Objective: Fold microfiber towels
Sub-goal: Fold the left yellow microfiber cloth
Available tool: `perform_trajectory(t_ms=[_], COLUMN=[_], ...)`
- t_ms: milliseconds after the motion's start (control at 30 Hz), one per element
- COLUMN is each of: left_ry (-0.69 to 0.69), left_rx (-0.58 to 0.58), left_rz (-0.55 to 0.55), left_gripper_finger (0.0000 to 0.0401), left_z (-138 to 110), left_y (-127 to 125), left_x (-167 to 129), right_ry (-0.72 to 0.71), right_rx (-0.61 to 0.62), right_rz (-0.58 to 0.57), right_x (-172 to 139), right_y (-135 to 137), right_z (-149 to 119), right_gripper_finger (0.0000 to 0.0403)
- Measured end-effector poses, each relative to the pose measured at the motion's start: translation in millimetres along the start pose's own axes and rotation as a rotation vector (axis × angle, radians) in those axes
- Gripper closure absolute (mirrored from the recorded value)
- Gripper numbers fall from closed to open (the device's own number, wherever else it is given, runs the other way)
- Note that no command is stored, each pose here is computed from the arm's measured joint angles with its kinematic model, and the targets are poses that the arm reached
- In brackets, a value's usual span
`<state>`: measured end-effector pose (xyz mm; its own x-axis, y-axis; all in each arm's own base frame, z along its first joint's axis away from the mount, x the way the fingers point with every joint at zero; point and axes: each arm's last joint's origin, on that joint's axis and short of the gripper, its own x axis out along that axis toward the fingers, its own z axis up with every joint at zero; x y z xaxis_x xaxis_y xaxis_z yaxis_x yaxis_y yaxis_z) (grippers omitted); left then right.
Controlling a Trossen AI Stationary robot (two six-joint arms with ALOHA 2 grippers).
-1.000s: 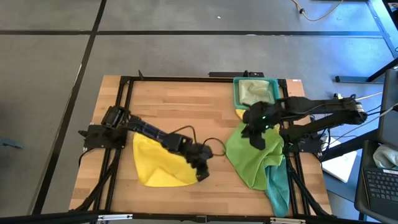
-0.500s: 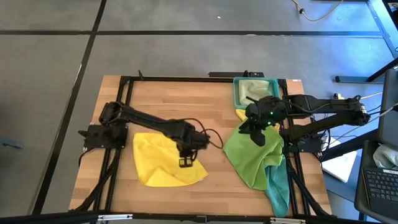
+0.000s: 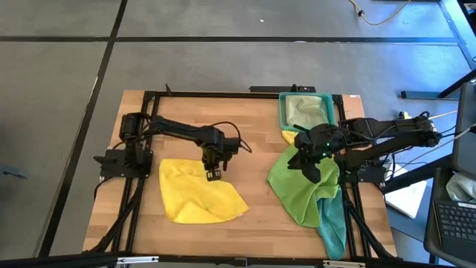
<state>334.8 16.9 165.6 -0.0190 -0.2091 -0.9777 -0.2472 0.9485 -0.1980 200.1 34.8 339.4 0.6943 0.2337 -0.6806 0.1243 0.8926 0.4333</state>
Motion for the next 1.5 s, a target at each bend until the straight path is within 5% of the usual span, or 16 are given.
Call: perform_trajectory(t_ms=[367,533,700,933,1200,1500], left_ry=[0.071,-0.086,-0.268,-0.364,-0.256,-0.064], left_rx=[0.016,0.011,-0.126,-0.260,-0.132,-0.020], left_rz=[0.093,0.302,0.483,0.393,0.024,0.065], left_gripper_finger=[0.0400,0.0401,0.0401,0.0400,0.0400,0.0400], left_z=[-2,20,42,53,50,18], left_y=[27,50,84,119,75,-8], left_x=[31,11,-15,-51,-75,-57], right_ry=[-0.029,-0.052,-0.057,-0.057,-0.080,-0.021], right_rx=[0.083,0.084,0.088,0.161,0.102,-0.053], right_rz=[-0.034,-0.077,-0.093,-0.093,-0.077,-0.052], right_x=[0,1,3,4,14,52], right_y=[-1,-2,-3,-3,0,4], right_z=[1,2,3,3,10,16], right_gripper_finger=[0.0308,0.0308,0.0308,0.0308,0.0308,0.0308])
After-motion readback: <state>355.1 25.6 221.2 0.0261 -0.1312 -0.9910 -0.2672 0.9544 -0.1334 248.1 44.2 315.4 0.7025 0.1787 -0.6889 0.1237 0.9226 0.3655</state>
